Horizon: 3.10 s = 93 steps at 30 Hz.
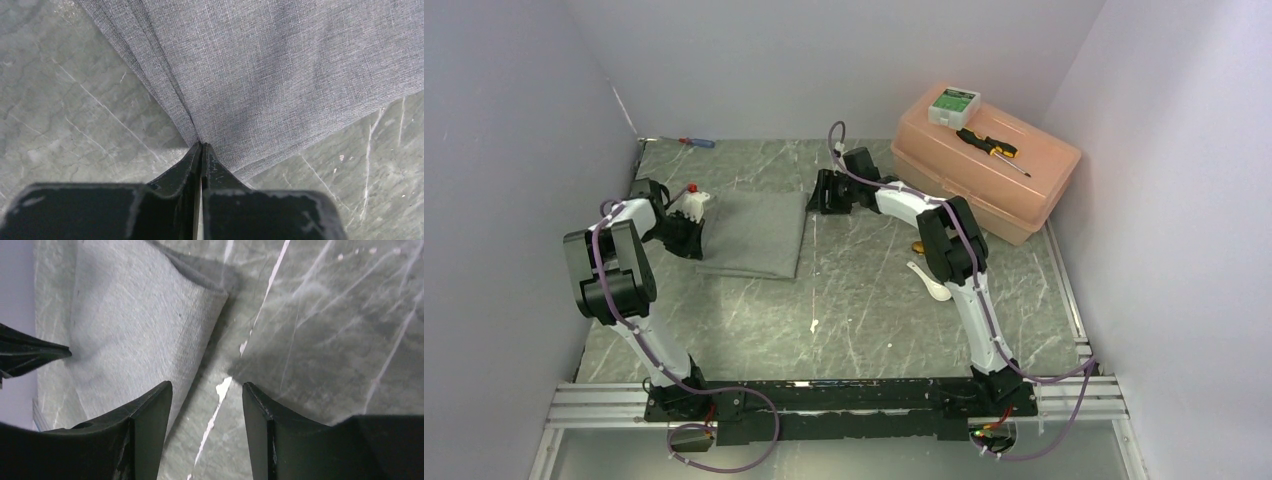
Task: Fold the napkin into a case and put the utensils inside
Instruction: Smooth out the square-folded napkin at the center of the board.
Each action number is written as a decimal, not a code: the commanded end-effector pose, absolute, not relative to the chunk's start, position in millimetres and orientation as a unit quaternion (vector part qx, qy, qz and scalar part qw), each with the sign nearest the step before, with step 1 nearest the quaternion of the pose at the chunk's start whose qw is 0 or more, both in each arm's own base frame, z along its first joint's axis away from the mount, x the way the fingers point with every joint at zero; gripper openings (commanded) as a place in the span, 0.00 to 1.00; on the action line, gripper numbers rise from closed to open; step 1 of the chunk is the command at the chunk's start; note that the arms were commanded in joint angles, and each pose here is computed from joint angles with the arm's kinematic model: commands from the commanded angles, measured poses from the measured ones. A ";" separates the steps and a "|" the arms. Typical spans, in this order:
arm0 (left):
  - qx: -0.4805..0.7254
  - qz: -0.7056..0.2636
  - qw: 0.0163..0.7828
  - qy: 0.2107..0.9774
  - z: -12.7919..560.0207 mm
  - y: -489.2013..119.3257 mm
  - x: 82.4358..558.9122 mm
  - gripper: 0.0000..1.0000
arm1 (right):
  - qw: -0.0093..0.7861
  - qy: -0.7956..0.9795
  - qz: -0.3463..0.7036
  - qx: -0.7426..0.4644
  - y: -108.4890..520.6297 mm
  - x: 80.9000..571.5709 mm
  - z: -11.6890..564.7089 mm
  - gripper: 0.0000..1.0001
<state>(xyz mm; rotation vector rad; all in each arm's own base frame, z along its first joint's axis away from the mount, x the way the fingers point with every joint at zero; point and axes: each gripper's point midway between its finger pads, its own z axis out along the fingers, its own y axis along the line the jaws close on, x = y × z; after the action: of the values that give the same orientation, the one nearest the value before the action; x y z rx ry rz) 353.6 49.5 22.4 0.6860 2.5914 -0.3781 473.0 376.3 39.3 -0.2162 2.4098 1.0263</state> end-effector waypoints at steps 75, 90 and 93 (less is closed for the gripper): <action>0.414 -0.135 0.193 0.879 9.5 -31.8 355.3 0.09 | 0.341 0.895 0.287 -0.015 289.9 441.6 79.9 0.48; 0.406 -0.128 0.197 0.883 12.2 -30.1 361.9 0.10 | 0.275 0.894 0.286 -0.208 376.6 256.3 68.7 0.69; 0.401 -0.130 0.196 0.885 14.9 -30.5 364.7 0.12 | 0.254 0.896 0.277 -0.236 392.5 247.8 56.9 0.69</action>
<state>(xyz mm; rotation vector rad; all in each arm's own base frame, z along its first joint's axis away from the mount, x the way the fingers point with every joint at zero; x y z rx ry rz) 362.5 -29.3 21.3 1.1262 2.4474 -0.3550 248.2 378.0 68.0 -0.5574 2.4177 0.7707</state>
